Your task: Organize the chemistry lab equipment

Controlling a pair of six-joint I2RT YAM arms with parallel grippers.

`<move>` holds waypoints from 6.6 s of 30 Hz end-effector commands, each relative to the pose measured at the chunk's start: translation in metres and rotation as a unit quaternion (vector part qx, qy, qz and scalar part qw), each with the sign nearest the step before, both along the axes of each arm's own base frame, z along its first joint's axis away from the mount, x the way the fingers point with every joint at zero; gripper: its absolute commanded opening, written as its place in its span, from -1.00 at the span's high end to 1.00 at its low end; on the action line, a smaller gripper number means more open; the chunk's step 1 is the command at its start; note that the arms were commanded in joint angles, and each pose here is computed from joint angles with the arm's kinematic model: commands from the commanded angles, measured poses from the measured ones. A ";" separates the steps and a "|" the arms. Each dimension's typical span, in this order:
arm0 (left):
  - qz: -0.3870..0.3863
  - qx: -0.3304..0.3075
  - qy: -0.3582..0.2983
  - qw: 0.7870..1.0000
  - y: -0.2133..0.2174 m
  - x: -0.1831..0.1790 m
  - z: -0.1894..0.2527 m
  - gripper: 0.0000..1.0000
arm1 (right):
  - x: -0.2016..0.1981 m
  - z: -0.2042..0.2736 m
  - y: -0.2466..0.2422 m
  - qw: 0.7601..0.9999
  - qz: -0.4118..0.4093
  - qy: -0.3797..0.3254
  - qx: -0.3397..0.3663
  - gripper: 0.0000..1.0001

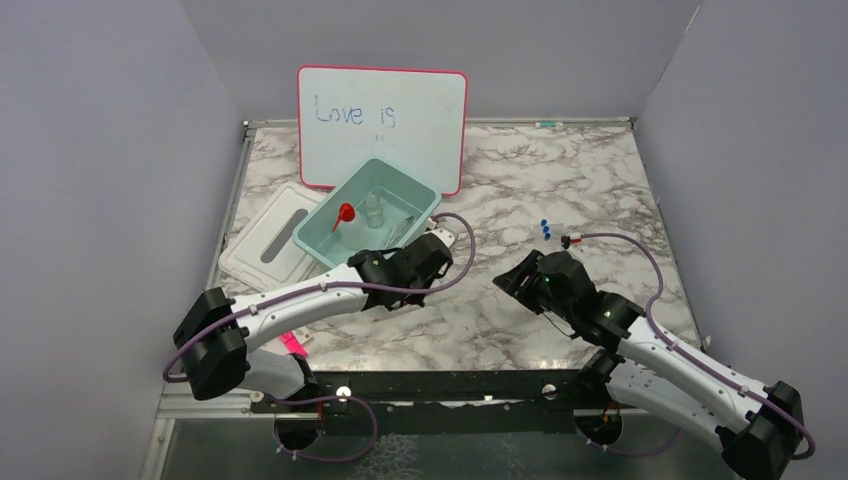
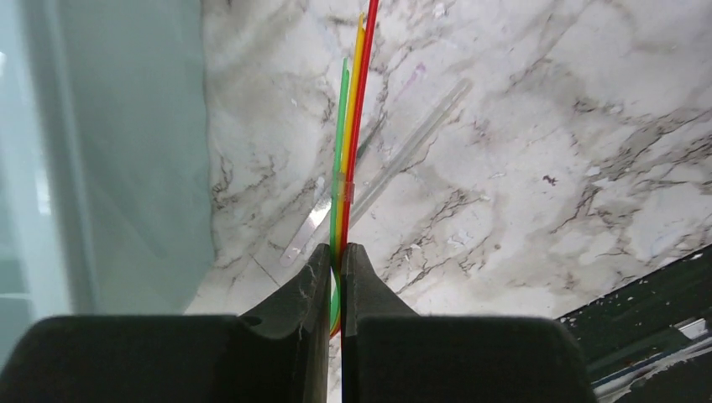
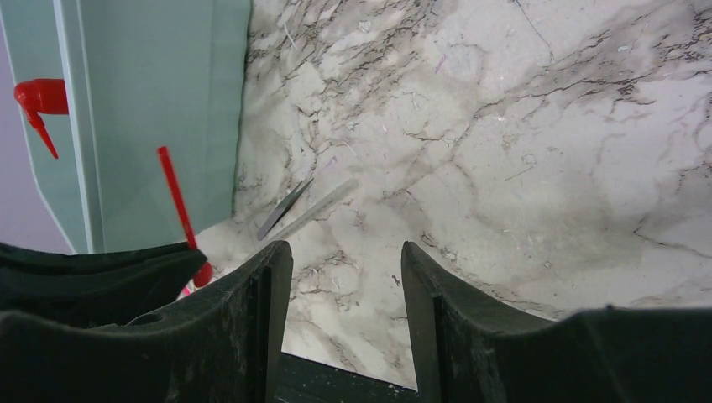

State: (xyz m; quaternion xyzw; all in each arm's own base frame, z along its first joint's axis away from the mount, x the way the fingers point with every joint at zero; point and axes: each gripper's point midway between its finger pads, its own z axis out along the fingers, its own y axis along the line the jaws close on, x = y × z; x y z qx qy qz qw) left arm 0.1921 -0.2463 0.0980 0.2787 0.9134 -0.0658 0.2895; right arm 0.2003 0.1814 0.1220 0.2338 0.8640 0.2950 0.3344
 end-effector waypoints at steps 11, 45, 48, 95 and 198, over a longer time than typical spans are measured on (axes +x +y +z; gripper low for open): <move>0.015 -0.019 -0.151 0.988 0.014 0.096 0.137 0.85 | 0.001 0.005 0.005 1.000 0.008 -0.005 0.012 -0.08; 0.020 -0.033 0.001 0.999 0.056 0.132 0.038 0.22 | 0.000 -0.001 0.003 1.000 0.008 -0.006 0.008 -0.08; 0.017 -0.050 -0.022 0.998 0.053 0.135 0.064 0.20 | 0.002 -0.003 0.006 1.000 0.019 -0.005 0.000 -0.08; -0.093 -0.337 -0.108 0.931 0.020 0.031 0.179 -0.09 | 0.027 -0.115 0.084 0.952 0.074 0.154 -0.254 0.45; -0.092 -0.082 -0.110 0.986 0.001 0.111 0.121 1.00 | 0.021 0.176 0.005 0.970 0.025 -0.236 -0.049 -0.21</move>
